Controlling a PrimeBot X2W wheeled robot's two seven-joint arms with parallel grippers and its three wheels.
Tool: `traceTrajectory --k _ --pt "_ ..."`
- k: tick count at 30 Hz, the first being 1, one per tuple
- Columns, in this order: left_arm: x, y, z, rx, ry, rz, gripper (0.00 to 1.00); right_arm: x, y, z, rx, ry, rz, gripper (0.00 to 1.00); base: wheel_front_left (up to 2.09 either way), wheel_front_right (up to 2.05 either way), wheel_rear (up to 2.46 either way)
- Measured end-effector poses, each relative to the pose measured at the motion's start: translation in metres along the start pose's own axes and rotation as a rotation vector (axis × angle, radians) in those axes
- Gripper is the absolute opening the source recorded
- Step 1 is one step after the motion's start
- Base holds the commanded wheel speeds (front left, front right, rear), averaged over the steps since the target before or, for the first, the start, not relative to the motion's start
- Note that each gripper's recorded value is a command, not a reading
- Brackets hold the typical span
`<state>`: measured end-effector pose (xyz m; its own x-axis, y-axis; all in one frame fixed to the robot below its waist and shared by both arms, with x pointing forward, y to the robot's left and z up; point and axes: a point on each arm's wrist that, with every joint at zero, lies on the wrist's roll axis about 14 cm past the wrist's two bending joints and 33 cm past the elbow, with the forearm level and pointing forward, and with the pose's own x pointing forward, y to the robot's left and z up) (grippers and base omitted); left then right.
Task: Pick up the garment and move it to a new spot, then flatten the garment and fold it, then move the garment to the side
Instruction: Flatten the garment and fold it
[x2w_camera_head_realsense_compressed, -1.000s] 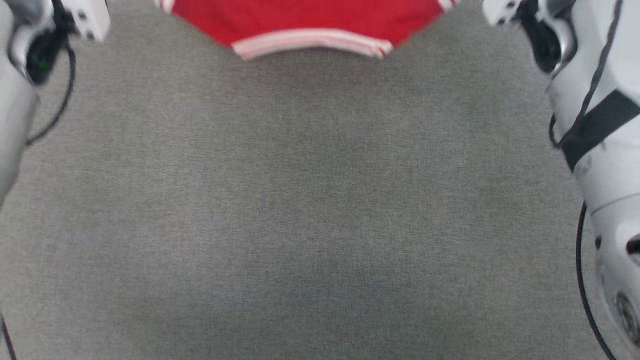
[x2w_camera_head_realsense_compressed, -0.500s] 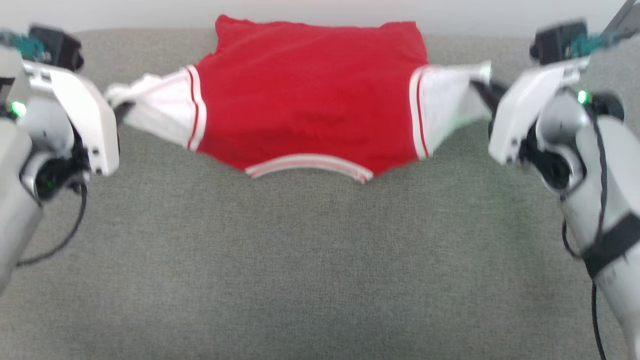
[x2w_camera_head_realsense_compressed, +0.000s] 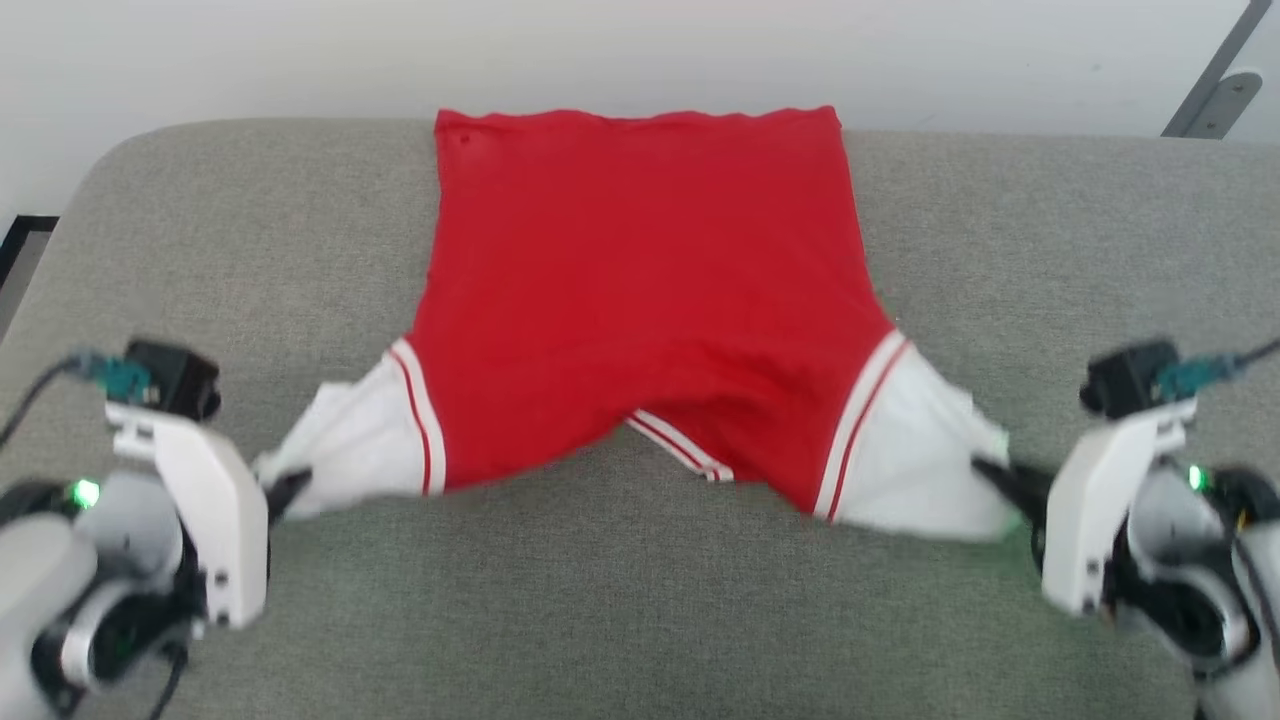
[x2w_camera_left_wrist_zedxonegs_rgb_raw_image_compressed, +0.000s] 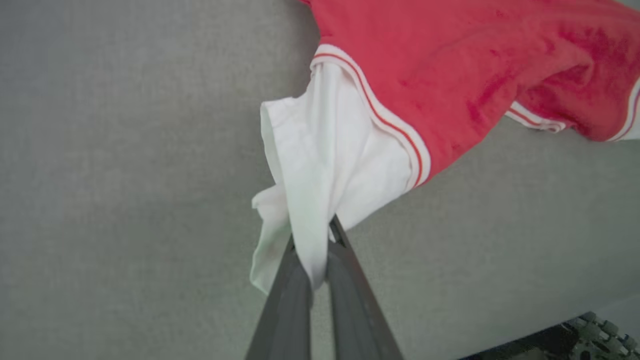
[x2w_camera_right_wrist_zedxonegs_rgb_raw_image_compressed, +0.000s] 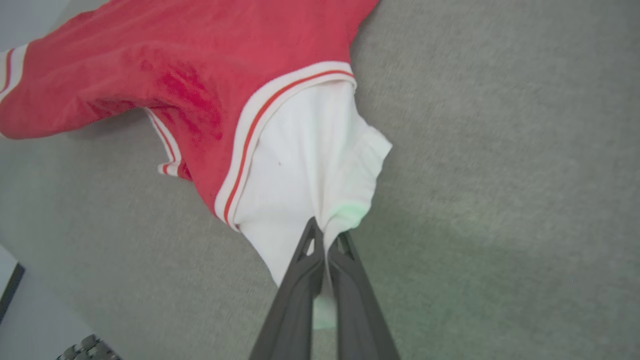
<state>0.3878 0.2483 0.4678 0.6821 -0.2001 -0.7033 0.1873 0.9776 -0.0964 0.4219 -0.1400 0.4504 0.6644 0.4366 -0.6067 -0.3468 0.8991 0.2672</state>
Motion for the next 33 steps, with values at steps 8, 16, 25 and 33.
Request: traceTrajectory --k 8,16,25,33 --pt "-0.03 -0.015 -0.056 -0.06 0.136 0.0 0.0 -0.039 0.019 -0.072 0.029 0.221 0.026 0.0 0.0 0.0 0.0" --pt "-0.039 -0.029 -0.099 -0.119 0.253 -0.013 0.0 -0.061 0.03 -0.108 0.075 0.336 0.011 0.0 0.0 0.0 0.0" --pt "-0.014 -0.039 -0.103 -0.158 0.224 -0.061 0.0 -0.031 0.029 -0.134 0.093 0.348 -0.035 0.83 0.0 0.0 0.0" --pt "0.004 -0.03 -0.078 -0.139 0.101 -0.063 0.0 -0.023 0.023 -0.094 0.046 0.211 -0.071 1.0 0.0 0.0 0.0"
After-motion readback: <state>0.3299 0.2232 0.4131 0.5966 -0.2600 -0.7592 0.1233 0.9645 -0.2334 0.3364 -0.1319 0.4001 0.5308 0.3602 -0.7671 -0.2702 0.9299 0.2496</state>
